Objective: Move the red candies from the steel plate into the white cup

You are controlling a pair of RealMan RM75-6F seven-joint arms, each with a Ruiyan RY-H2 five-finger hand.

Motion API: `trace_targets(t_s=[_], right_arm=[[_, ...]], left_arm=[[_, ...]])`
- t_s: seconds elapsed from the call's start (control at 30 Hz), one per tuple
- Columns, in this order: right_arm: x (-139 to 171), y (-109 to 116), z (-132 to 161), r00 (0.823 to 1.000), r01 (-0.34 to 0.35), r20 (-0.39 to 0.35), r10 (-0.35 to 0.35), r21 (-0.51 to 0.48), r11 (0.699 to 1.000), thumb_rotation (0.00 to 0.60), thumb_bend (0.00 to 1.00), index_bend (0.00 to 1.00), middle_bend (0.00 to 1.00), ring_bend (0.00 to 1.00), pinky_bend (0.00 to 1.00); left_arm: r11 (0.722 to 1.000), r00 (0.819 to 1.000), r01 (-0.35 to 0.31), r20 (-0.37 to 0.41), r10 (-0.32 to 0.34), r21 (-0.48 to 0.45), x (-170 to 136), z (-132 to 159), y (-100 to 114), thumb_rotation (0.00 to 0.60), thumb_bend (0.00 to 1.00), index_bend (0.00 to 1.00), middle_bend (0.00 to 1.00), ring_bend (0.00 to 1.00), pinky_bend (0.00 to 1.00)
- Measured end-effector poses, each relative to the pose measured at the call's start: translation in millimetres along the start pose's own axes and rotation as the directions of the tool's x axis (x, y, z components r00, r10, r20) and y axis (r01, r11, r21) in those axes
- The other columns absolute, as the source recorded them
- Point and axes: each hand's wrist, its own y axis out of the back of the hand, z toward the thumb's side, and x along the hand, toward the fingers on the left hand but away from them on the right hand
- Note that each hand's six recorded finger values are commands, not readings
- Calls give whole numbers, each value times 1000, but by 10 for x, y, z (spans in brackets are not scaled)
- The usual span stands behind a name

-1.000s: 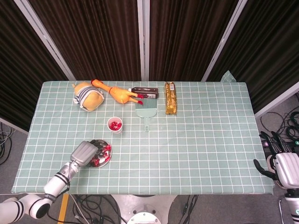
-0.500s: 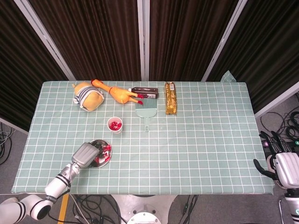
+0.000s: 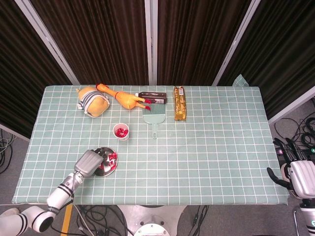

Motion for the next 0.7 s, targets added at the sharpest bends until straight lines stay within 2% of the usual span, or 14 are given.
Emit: trace_targets(t_s=[0.7], right_arm=[[10, 6, -8, 1000, 1, 2, -1, -2, 1000, 600, 269, 0, 175, 0, 163]], left_arm=[[999, 998, 34, -48, -35, -20, -24, -70, 8, 600, 285, 498, 370, 283, 538]])
